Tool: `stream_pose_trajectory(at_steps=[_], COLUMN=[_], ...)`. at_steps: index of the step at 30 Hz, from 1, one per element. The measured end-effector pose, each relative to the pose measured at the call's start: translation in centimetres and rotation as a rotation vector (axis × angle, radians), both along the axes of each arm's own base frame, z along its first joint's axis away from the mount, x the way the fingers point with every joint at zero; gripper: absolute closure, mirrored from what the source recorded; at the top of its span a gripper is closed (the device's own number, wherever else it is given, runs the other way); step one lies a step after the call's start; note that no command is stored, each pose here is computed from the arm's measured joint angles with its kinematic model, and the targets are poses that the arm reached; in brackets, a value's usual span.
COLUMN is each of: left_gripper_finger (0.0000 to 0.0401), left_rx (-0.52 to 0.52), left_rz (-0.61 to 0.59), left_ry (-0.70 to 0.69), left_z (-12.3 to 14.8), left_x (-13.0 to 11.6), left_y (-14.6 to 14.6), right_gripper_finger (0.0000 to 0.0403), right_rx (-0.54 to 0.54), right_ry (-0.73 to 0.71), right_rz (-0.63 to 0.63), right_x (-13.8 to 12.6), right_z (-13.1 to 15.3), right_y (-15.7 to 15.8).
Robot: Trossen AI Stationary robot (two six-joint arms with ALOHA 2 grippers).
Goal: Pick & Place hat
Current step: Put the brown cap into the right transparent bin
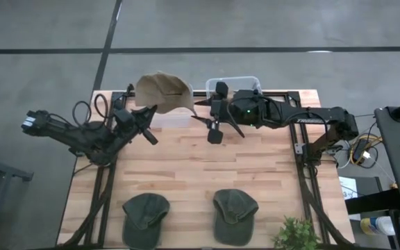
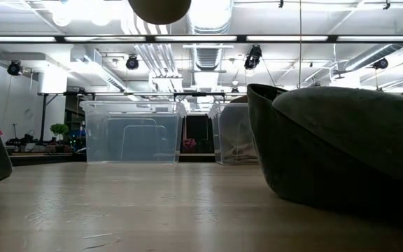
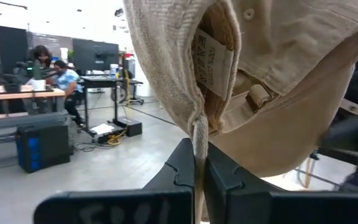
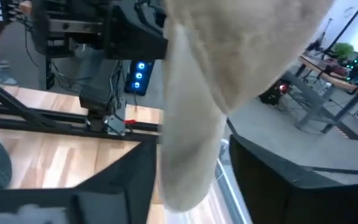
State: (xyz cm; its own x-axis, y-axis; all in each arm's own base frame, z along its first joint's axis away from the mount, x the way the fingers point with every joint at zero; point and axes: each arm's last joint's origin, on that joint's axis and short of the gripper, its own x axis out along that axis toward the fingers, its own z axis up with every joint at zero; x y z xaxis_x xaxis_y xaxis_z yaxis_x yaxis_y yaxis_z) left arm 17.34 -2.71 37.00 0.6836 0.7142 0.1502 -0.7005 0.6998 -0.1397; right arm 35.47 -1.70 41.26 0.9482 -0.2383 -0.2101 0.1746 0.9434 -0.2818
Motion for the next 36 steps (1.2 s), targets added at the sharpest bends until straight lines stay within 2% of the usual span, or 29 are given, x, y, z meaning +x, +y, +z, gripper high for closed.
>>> stream_pose_trajectory(at_steps=[3, 6, 8, 12, 24, 28, 36], left_gripper_finger=[0.0395, 0.0393, 0.0385, 0.0358, 0.0238, 0.0224, 0.0223], left_rx=[0.005, 0.005, 0.008, 0.007, -0.020, -0.013, -0.067], left_rz=[-0.007, -0.004, -0.017, -0.063, -0.127, -0.158, -0.175], left_ry=[0.009, 0.015, 0.015, 0.014, 0.064, 0.076, 0.085], left_z=[-0.2, -0.3, -0.3, -0.5, -1.4, -1.5, -2.2], left_x=[0.3, 0.5, 0.6, 0.7, 0.7, 0.8, 1.2], left_y=[-0.1, -0.2, -0.2, -0.3, -0.5, -0.5, -0.7], right_gripper_finger=[0.0274, 0.0350, 0.0378, 0.0387, 0.0393, 0.0392, 0.0391], right_rx=[0.003, -0.002, -0.015, -0.046, -0.057, -0.066, -0.103], right_ry=[0.004, 0.006, 0.003, 0.030, 0.094, 0.143, 0.291], right_rz=[-0.003, -0.025, -0.049, -0.113, -0.149, -0.192, -0.300], right_x=[0.0, -0.1, -0.2, -0.2, -1.0, -1.8, -4.1], right_z=[0.0, 0.0, 0.1, -0.1, 0.8, 1.7, 3.2], right_y=[0.0, -0.1, -0.3, -0.5, -2.4, -3.2, -6.0])
